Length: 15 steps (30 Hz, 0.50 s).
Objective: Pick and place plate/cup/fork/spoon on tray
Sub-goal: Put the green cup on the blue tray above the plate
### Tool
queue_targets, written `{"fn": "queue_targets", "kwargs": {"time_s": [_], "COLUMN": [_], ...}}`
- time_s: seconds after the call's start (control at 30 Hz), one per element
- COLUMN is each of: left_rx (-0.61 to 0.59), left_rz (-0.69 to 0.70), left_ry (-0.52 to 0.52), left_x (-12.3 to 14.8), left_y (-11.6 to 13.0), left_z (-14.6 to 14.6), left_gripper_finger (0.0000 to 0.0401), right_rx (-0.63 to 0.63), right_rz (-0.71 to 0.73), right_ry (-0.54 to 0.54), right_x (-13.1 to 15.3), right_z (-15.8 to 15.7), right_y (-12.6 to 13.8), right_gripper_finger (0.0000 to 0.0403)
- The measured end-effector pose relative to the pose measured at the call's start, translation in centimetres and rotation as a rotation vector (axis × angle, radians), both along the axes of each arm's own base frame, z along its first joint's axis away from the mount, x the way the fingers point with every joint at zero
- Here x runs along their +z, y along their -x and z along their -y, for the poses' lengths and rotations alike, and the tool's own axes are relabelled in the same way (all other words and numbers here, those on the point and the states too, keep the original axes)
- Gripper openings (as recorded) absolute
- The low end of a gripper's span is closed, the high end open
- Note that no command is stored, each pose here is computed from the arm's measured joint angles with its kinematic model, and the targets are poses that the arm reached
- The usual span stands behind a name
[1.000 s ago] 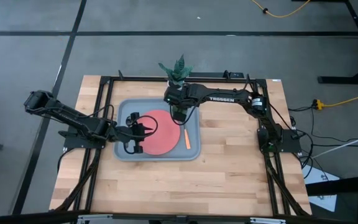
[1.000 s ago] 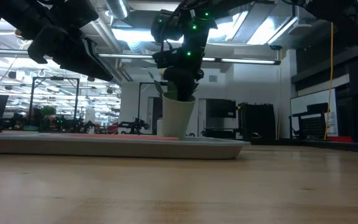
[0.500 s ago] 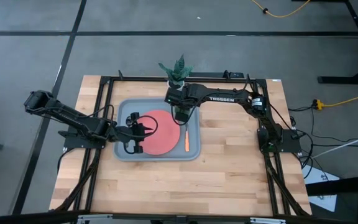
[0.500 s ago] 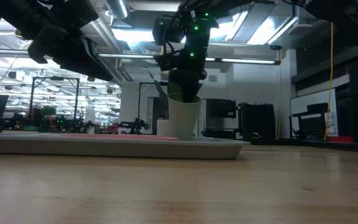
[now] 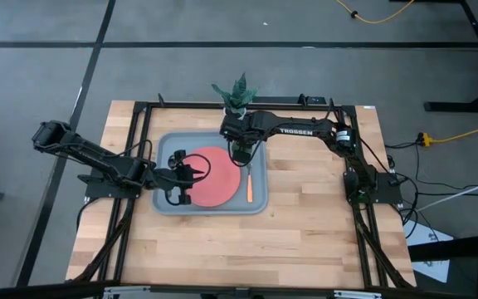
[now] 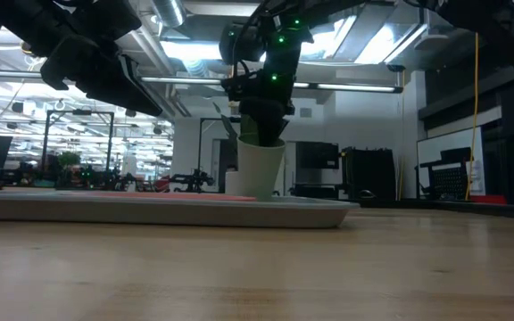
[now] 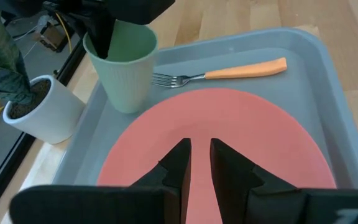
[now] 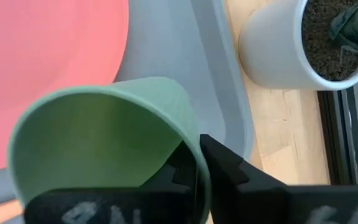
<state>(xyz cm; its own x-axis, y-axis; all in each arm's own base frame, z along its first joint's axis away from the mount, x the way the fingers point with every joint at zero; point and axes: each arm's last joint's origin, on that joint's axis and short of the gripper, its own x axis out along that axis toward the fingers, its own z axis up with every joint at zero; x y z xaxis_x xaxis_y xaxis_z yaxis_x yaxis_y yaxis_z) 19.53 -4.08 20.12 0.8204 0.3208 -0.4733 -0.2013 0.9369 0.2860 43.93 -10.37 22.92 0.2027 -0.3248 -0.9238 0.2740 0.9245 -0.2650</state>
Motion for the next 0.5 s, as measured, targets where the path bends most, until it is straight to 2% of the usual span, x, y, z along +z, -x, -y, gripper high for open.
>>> {"fn": "queue_targets", "kwargs": {"time_s": [0.5], "left_rx": [0.0], "left_rz": [0.0], "left_ry": [0.0], "left_x": [0.0], "left_y": [0.0], "left_z": [0.0], "left_gripper_finger": [0.0053], "right_rx": [-0.026], "right_rz": [0.001], "right_ry": [-0.002], "right_x": [0.0], "right_z": [1.1], "right_y": [0.3], "right_gripper_finger": [0.0047]}}
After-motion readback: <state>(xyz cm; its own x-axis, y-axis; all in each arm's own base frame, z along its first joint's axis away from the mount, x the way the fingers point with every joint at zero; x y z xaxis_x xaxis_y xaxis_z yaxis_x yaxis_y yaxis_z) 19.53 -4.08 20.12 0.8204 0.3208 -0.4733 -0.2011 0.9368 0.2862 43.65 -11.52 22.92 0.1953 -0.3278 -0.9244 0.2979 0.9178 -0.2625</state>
